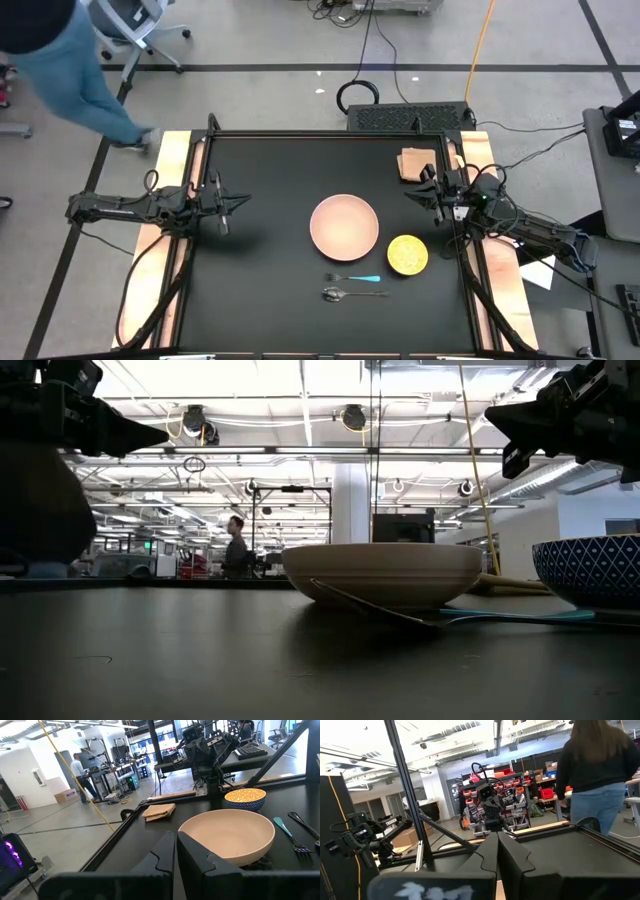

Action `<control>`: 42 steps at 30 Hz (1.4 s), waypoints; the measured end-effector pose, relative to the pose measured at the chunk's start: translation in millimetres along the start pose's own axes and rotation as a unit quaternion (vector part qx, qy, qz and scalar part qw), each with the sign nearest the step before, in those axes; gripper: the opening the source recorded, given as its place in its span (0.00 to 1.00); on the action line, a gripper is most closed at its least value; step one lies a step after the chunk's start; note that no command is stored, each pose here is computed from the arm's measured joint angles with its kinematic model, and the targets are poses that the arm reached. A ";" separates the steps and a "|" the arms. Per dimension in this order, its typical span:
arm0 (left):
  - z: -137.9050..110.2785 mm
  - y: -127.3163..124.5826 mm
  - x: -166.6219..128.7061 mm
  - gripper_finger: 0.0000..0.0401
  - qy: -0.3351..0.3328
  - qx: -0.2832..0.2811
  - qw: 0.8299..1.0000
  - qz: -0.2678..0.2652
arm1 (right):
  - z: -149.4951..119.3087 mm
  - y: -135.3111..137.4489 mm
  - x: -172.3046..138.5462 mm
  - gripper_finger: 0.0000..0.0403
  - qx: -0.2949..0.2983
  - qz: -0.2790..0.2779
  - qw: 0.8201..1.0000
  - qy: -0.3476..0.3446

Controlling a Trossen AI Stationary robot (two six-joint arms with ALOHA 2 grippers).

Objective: Set table place

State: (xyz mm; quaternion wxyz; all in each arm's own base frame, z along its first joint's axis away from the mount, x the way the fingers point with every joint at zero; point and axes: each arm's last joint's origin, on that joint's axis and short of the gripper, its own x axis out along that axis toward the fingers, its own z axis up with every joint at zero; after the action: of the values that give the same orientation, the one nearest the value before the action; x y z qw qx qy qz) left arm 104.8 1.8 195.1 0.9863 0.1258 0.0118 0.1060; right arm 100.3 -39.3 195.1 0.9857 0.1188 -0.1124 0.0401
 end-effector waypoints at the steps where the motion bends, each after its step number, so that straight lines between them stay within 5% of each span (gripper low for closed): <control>1: 0.0 0.0 0.0 0.06 0.000 0.000 1.000 0.000 | 0.0 0.0 0.0 0.00 0.000 0.000 1.000 0.000; 27: 0.0 0.0 0.0 0.06 0.000 -0.001 1.000 0.000 | 0.0 0.0 0.0 0.00 0.000 0.000 1.000 0.000; 42: 1.9 -0.6 0.0 0.06 -0.012 -0.094 0.995 -0.017 | 0.6 0.3 0.0 0.00 -0.002 0.001 1.000 -0.003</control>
State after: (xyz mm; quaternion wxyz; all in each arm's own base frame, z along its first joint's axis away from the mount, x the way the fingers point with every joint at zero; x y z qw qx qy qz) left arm 105.0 0.7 196.8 0.9955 0.0331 -0.0075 0.0880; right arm 100.1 -39.2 195.7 0.9856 0.1164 -0.1159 0.0405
